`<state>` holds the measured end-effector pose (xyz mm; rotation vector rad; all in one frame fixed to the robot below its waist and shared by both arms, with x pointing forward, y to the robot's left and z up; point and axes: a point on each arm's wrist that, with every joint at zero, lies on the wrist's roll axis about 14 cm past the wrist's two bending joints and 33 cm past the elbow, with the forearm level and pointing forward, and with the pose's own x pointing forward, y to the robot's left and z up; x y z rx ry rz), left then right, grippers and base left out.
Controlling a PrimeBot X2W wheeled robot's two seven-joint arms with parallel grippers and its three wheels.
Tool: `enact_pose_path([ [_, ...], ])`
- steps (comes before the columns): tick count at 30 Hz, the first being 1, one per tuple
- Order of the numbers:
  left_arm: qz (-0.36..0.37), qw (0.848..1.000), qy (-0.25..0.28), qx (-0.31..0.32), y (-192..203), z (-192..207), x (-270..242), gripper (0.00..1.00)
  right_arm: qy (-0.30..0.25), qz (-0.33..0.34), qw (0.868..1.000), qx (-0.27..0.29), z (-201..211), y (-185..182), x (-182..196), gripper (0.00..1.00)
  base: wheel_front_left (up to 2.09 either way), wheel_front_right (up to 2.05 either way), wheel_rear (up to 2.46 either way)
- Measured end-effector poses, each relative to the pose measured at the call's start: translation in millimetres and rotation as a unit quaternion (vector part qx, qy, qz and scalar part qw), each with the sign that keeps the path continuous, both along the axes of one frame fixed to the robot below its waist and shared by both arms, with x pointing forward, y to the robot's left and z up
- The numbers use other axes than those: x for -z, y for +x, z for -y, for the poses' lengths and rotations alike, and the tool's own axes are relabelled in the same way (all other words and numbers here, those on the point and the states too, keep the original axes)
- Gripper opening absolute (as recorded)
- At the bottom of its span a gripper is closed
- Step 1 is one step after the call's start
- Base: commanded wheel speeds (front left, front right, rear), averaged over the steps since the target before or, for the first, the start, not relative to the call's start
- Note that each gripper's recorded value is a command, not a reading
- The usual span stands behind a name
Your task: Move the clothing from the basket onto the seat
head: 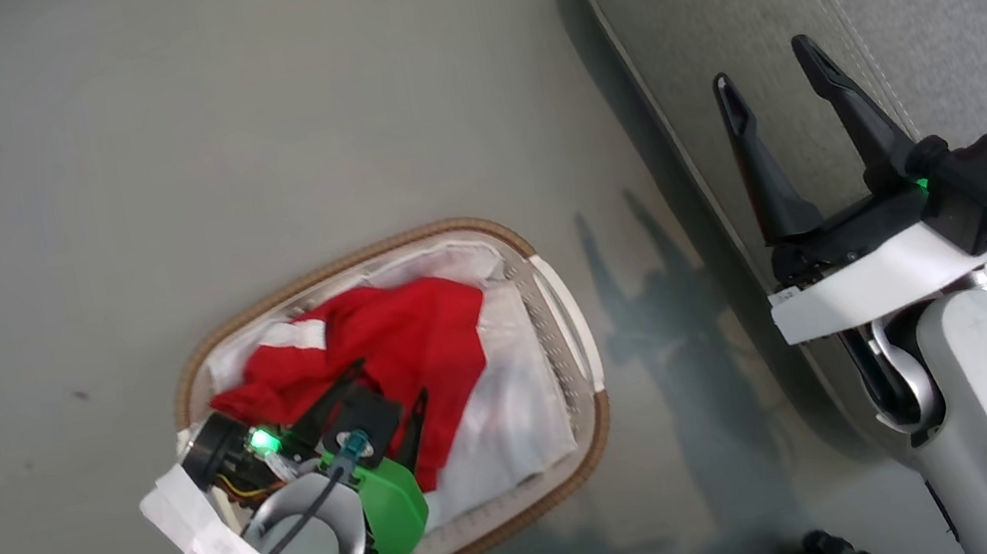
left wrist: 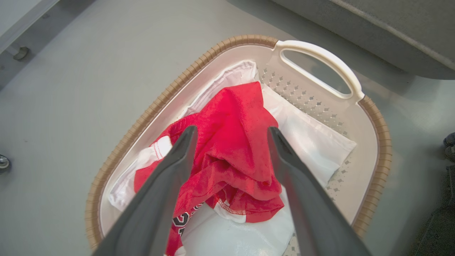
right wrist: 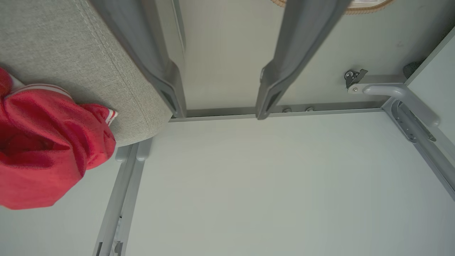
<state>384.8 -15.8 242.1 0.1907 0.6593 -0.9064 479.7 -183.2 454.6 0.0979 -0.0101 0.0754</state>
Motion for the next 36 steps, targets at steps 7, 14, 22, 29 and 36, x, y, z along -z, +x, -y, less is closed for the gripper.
enact_pose_path([
  [7,-0.051,0.998,0.017,0.033,-7,9,53,1.0,0.005,-0.034,0.999,0.01,10,5,32,1.0,0.0,0.0,0.0],
  [14,-0.09,0.995,0.015,0.028,-6,22,95,1.0,0.001,-0.076,0.997,0.023,22,3,65,1.0,0.0,0.0,0.0],
  [22,-0.158,0.987,0.019,0.009,-24,29,133,1.0,-0.012,-0.113,0.993,0.042,38,-8,89,1.0,0.0,0.0,0.0],
  [29,-0.182,0.983,0.019,0.029,-42,40,139,0.0,-0.019,-0.121,0.991,0.048,43,-11,93,1.0,0.0,0.0,0.0],
  [36,-0.172,0.984,0.018,0.037,-42,40,125,0.0,-0.022,-0.108,0.993,0.046,42,-8,83,1.0,0.0,0.0,0.0],
])
